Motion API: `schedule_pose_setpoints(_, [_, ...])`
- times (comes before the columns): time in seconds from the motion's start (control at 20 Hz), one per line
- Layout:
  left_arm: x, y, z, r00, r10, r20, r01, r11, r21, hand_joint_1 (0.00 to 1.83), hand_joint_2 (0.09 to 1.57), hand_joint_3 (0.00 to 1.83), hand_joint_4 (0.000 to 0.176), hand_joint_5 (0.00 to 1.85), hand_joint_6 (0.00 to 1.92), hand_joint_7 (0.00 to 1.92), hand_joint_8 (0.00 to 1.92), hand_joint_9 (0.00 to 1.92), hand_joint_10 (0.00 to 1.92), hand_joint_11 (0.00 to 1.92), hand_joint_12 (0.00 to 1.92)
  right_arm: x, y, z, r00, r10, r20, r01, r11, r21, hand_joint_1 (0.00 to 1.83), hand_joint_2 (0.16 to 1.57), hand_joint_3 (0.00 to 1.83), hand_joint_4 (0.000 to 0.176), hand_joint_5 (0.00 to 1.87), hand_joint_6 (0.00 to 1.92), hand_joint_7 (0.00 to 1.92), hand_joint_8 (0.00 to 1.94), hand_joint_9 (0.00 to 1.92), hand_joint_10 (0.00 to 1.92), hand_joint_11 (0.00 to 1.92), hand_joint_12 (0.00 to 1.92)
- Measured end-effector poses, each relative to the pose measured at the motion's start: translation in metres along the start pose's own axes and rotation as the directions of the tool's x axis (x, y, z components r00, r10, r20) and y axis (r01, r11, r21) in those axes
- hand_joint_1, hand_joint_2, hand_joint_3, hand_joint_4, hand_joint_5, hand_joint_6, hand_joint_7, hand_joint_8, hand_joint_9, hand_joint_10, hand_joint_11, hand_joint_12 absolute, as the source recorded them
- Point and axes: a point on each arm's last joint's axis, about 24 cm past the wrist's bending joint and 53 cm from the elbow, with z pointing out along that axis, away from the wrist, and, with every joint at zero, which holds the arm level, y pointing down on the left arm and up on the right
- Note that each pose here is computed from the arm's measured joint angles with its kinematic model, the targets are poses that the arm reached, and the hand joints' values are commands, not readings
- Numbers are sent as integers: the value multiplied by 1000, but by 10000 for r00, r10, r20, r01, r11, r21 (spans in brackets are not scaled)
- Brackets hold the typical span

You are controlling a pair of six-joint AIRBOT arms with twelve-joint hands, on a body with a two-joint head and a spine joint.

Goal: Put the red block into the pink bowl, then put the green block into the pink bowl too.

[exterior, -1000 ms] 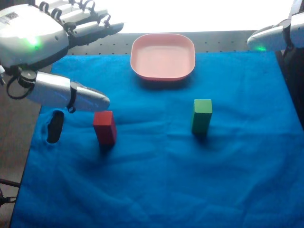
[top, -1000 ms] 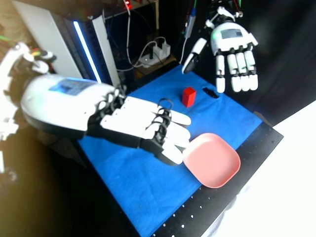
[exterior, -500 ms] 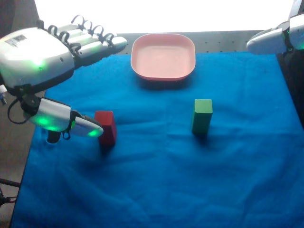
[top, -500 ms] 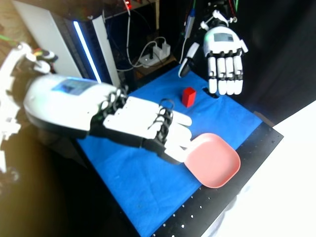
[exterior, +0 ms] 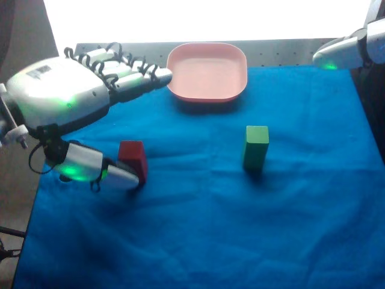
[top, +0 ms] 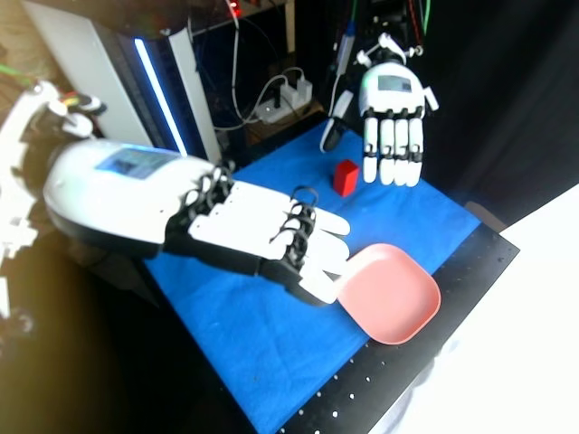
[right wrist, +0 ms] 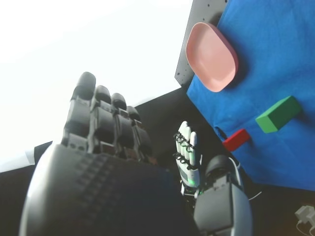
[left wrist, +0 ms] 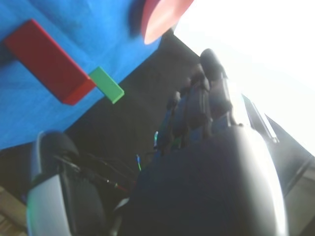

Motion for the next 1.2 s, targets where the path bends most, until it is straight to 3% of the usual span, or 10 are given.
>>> schedule_pose_setpoints(0.3, [25, 6, -3, 9980, -569, -293, 562, 9981, -235, 618, 813, 1, 0, 211, 8, 308, 5, 341, 6, 110, 674, 1, -1, 0, 10000, -4, -31, 4, 10000, 28, 0, 933, 0, 0, 0, 0, 71, 0, 57, 0, 0, 467])
schedule_pose_setpoints(0.35, [27, 6, -1, 9967, -760, -291, 753, 9969, -229, 625, 805, 0, 13, 219, 9, 318, 7, 350, 8, 111, 680, 1, 0, 0, 10000, -3, -23, 3, 10000, 16, 0, 952, 3, 0, 0, 0, 63, 1, 45, 1, 0, 429])
schedule_pose_setpoints(0.5, [27, 8, 1, 9952, -963, -202, 958, 9952, -219, 695, 834, 1, 0, 312, 4, 449, 5, 504, 12, 244, 689, 1, 0, 0, 10000, -2, -26, 2, 10000, 12, 0, 962, 0, 0, 0, 0, 39, 15, 15, 6, 0, 271])
schedule_pose_setpoints(0.6, [28, 6, 4, 9944, -1046, -179, 1043, 9944, -175, 731, 853, 5, 0, 380, 11, 543, 20, 607, 21, 336, 677, 1, 0, 0, 10000, -2, -24, 2, 10000, 9, 0, 950, 0, 1, 0, 0, 68, 3, 42, 7, 0, 366])
schedule_pose_setpoints(0.8, [29, 5, 4, 9938, -1100, -165, 1097, 9938, -148, 856, 955, 1, 0, 772, 40, 973, 79, 1023, 159, 506, 1113, 1, 0, 0, 10000, -2, -24, 2, 10000, 9, 0, 948, 2, 0, 0, 0, 73, 3, 35, 6, 0, 368])
schedule_pose_setpoints(0.9, [27, 8, 4, 9927, -1198, -109, 1196, 9926, -206, 952, 1026, 0, 0, 963, 20, 1077, 72, 959, 491, 620, 1264, 1, 0, 0, 10000, -2, -24, 2, 10000, 9, 0, 928, 0, 0, 0, 0, 77, 3, 47, 7, 0, 395])
schedule_pose_setpoints(1.0, [28, 10, 6, 9906, -1369, -73, 1367, 9904, -220, 954, 1034, 0, 0, 1004, 25, 1132, 90, 968, 570, 633, 1300, 1, 0, 0, 10000, -2, -24, 2, 10000, 9, 0, 927, 0, 0, 0, 0, 76, 1, 54, 6, 0, 429])
schedule_pose_setpoints(1.05, [28, 12, 5, 9867, -1625, -49, 1623, 9864, -243, 1041, 1083, 0, 26, 1019, 726, 1174, 108, 974, 657, 630, 1347, 1, 0, 0, 10000, -2, -21, 2, 10000, 6, 0, 936, 1, 0, 0, 0, 84, 1, 67, 6, 0, 484])
schedule_pose_setpoints(1.1, [26, 12, 5, 9845, -1755, 23, 1755, 9843, -188, 1075, 1095, 0, 6, 1007, 900, 1217, 127, 996, 671, 650, 1337, 1, 0, 0, 10000, -2, -24, 2, 10000, 9, 0, 922, 0, 0, 0, 0, 100, 3, 82, 7, 0, 549])
schedule_pose_setpoints(1.2, [26, 13, 4, 9832, -1822, 58, 1823, 9831, -180, 1050, 1127, 1, 35, 951, 1032, 1211, 142, 996, 720, 681, 1393, 1, 0, 0, 10000, 2, -29, -2, 10000, 15, 0, 926, 0, 0, 0, 0, 98, 0, 78, 4, 0, 561])
